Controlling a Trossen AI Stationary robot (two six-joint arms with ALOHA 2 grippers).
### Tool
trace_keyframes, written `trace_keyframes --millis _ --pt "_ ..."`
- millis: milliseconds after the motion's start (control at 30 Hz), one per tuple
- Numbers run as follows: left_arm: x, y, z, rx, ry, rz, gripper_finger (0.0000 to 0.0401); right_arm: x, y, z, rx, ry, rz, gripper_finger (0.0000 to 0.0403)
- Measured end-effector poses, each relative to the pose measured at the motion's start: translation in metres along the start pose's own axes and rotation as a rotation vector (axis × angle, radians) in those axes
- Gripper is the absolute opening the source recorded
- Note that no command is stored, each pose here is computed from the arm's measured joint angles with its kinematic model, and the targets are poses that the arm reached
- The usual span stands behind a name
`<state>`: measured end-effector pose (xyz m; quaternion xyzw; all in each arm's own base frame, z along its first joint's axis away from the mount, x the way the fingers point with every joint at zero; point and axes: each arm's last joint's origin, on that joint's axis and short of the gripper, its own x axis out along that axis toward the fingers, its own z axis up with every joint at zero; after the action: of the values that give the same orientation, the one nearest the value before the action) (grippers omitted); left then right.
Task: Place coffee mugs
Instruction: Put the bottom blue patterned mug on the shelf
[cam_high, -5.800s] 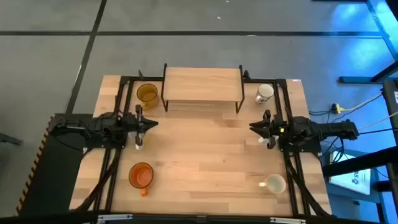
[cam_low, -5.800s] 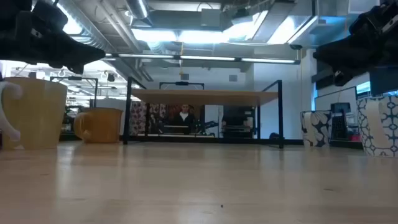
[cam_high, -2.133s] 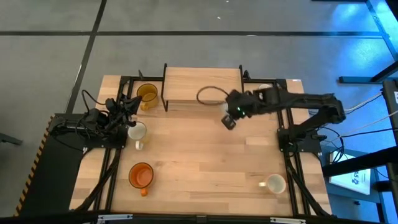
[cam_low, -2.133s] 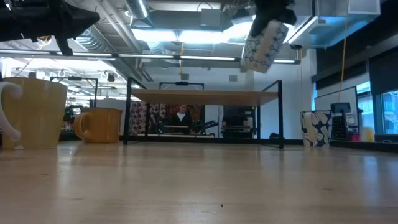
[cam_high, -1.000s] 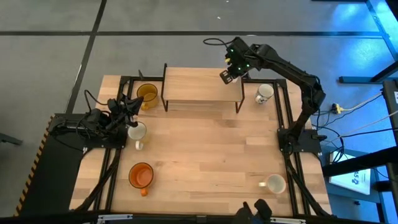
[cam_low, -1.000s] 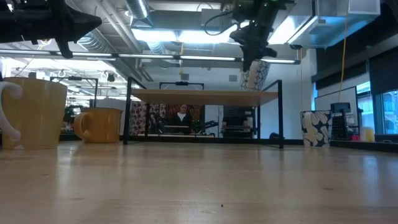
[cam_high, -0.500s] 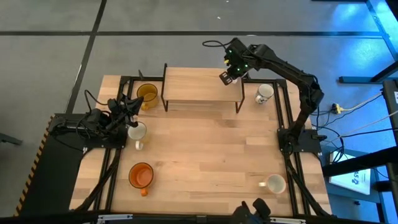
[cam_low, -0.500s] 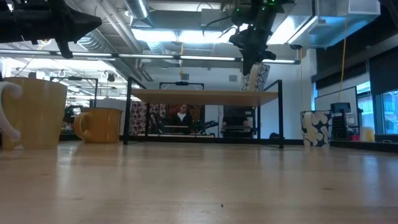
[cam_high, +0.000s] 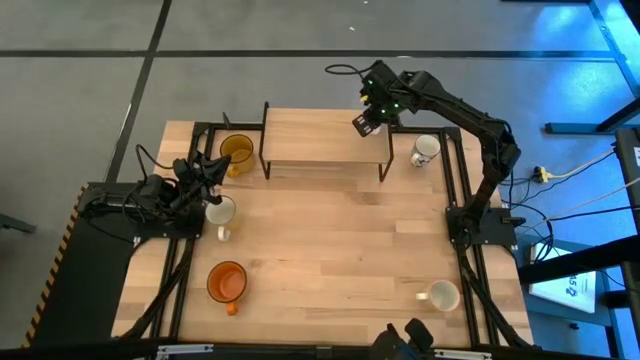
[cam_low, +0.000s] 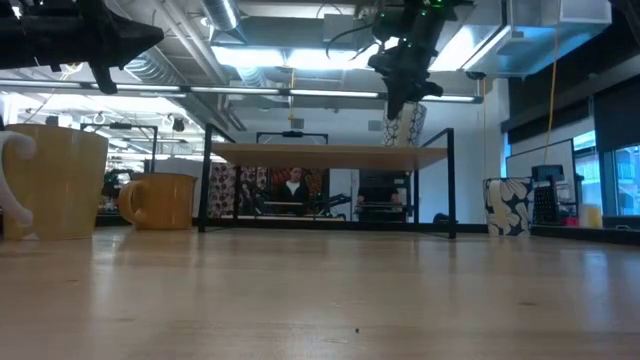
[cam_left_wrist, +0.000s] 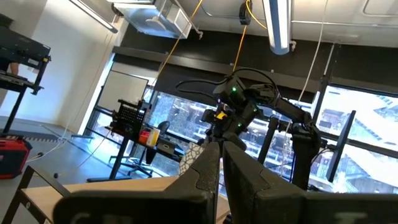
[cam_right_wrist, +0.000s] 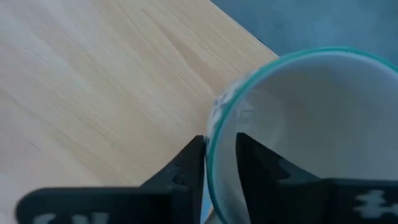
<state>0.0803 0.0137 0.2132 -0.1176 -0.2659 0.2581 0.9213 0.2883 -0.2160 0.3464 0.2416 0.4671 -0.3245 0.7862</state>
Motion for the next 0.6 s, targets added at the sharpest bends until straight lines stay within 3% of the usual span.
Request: trace_keyframes --millis 267,600 --pt "0.0 0.0 0.0 0.0 0.0 0.0 0.0015 -0.0001 -0.0006 0.0042 0.004 -0.051 -0.041 0.0115" --pt "0.0 0.0 0.0 0.0 0.0 -0.001 0.0015 -0.0003 -0.0005 0.0074 0.013 -0.087 -0.052 0.0117"
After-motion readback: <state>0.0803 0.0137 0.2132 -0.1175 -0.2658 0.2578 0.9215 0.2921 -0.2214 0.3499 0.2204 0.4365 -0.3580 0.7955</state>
